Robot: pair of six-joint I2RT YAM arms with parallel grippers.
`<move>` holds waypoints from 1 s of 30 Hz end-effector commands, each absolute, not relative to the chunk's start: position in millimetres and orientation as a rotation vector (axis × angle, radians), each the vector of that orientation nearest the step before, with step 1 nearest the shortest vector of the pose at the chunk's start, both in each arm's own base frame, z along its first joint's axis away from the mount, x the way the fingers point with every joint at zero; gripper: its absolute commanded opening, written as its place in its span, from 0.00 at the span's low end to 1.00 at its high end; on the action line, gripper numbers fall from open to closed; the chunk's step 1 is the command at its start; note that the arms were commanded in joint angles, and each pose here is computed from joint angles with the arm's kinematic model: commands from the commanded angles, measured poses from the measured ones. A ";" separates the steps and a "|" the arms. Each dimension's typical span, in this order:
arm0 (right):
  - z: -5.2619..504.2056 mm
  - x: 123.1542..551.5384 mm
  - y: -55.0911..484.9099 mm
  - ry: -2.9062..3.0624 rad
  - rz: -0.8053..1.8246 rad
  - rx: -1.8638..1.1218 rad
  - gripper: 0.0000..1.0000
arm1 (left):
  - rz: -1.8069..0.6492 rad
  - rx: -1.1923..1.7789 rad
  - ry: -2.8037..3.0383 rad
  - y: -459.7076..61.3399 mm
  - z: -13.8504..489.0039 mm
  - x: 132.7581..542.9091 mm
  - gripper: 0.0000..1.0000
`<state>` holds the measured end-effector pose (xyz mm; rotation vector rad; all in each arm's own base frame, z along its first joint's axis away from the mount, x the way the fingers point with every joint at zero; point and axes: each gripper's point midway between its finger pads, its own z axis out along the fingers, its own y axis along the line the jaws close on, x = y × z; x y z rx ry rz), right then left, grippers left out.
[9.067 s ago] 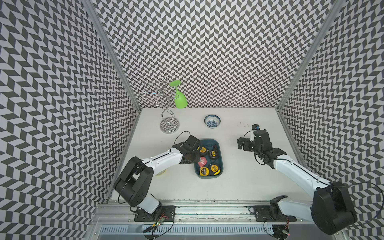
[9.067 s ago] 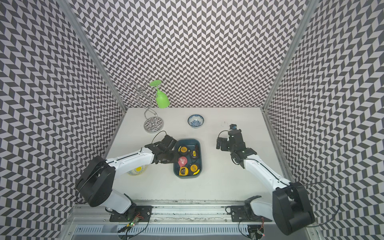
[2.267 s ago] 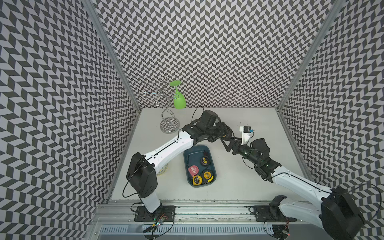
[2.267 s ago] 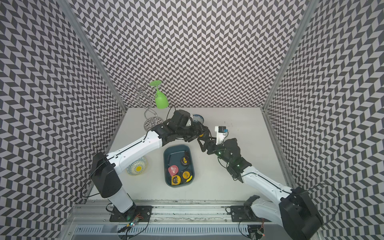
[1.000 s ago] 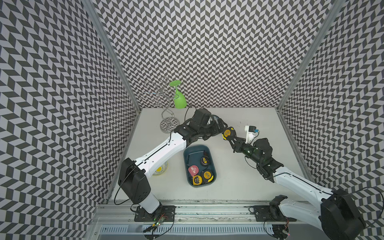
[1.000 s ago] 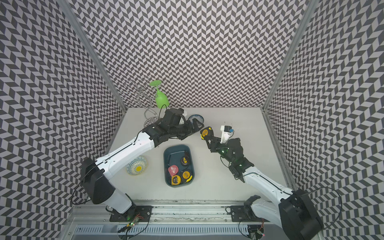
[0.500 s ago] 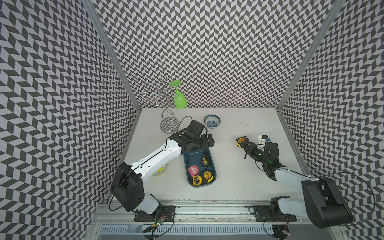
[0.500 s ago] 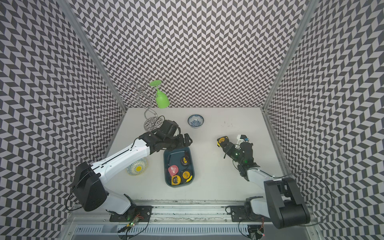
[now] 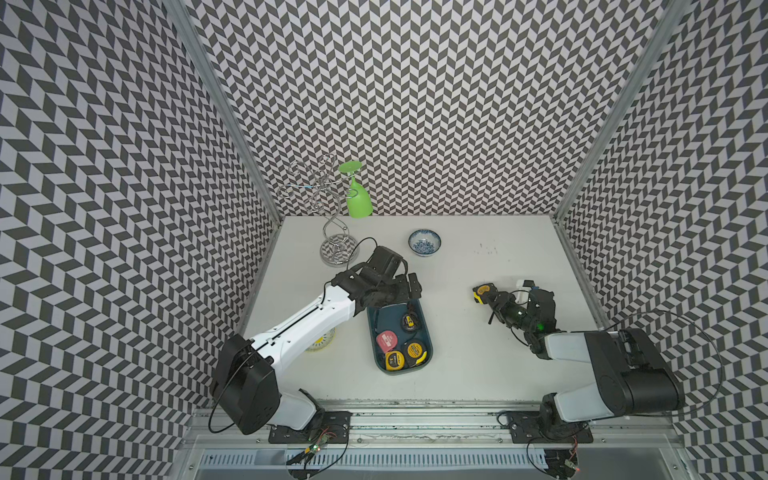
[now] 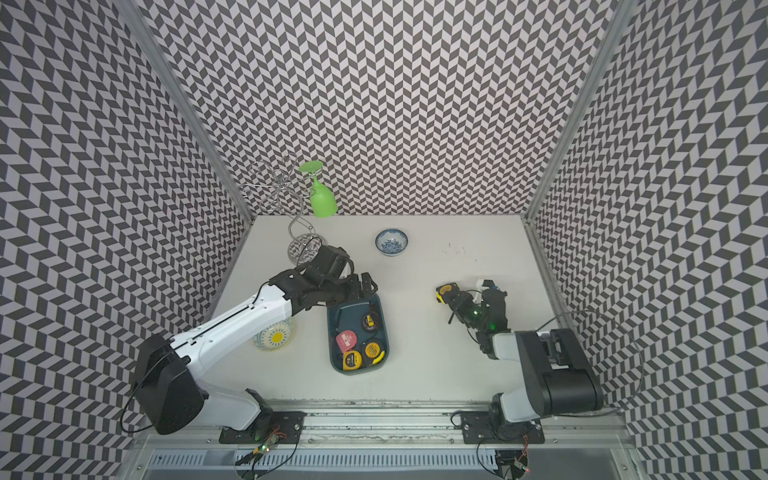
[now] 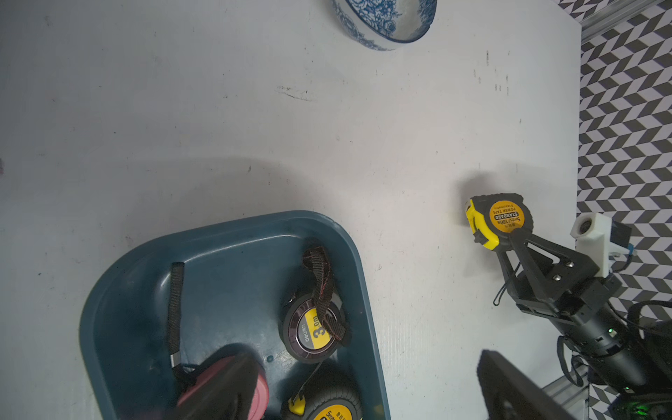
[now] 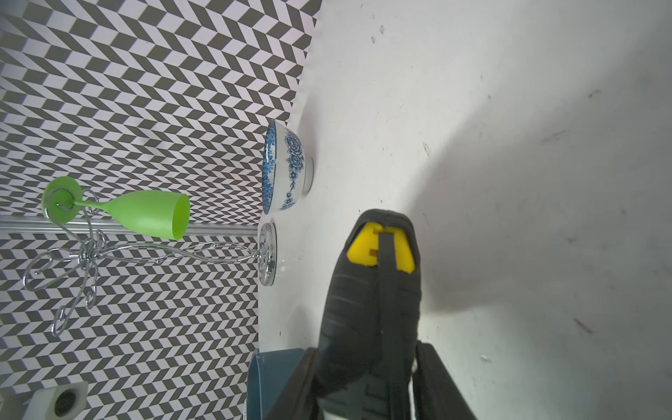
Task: Take the tape measure out of the storage box
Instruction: Place the tape measure at the center of the board.
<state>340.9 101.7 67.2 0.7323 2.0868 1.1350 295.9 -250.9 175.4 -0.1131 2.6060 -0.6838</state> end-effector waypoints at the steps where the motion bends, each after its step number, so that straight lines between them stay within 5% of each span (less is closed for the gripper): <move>1: 80.3 347.6 103.1 2.031 1.169 0.682 0.08 | -0.691 -0.114 2.583 -246.7 181.1 294.6 1.00; 9: 64.2 341.6 101.4 2.112 1.132 0.721 0.23 | -0.686 -0.117 2.591 -245.3 178.0 293.3 1.00; 30: 55.0 323.6 91.7 2.274 0.978 0.766 0.93 | -0.683 -0.119 2.611 -246.2 169.3 291.9 1.00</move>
